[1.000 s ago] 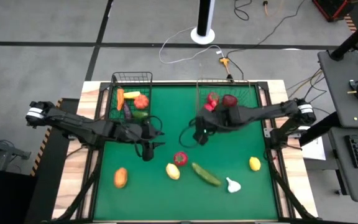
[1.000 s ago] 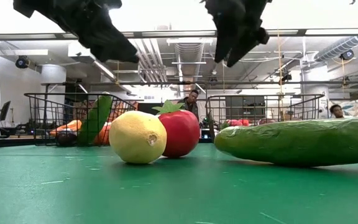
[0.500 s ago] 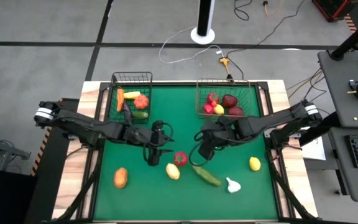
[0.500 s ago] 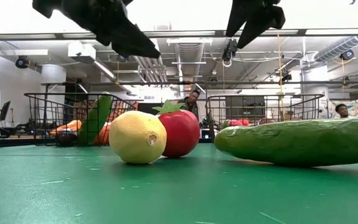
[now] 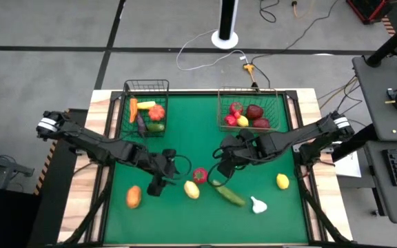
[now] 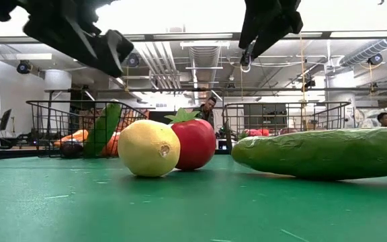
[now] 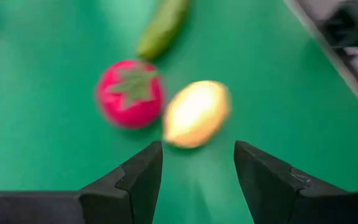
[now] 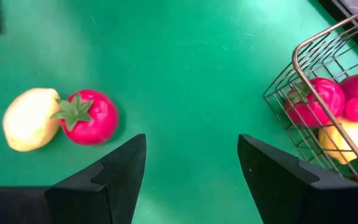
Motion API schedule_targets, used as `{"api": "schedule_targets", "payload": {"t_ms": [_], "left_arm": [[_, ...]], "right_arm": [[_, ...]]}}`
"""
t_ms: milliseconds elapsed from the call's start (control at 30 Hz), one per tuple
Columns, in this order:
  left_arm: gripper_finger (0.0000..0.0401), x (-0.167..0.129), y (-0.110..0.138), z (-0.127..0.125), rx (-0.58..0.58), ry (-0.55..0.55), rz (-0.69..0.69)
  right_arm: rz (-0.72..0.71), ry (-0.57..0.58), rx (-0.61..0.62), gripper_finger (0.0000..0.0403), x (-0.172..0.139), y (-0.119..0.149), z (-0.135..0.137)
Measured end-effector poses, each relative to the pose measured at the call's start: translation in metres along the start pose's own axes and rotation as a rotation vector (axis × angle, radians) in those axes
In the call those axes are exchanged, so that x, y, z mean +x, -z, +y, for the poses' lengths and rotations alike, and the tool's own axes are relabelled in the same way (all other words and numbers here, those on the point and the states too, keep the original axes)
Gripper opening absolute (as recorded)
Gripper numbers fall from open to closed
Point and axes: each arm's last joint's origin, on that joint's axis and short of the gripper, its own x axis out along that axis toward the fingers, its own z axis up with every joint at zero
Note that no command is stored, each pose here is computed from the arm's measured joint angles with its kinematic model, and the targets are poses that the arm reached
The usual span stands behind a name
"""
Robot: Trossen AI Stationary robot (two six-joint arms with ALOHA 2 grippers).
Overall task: Sort produce into baskets
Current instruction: Put the left yellow lemon into the right wire basket
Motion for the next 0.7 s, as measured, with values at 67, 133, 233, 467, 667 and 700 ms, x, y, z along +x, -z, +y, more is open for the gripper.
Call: {"api": "schedule_targets", "payload": {"t_ms": [67,133,233,467,667,700], "left_arm": [[0.0183,0.0,0.0,-0.005,0.019,0.031,-0.002],[0.0183,0.004,-0.001,-0.006,0.025,0.034,-0.014],[0.0183,0.011,-0.002,-0.008,0.03,0.037,-0.02],[0.0195,0.035,-0.002,-0.009,0.058,0.062,-0.038],[0.0233,0.054,-0.004,-0.011,0.185,0.075,-0.088],[0.024,0.055,-0.004,-0.011,0.196,0.082,-0.092]], "right_arm": [[0.001,0.008,-0.017,0.0247,0.003,0.0,0.002],[0.001,0.009,-0.031,0.0247,0.005,0.0,0.003],[-0.006,0.007,-0.031,0.0247,0.007,0.0,0.004],[-0.019,0.023,-0.049,0.0247,0.008,-0.003,0.001],[-0.019,0.041,-0.053,0.0247,0.013,-0.01,-0.008],[-0.019,0.044,-0.051,0.0247,0.013,-0.011,-0.009]]}}
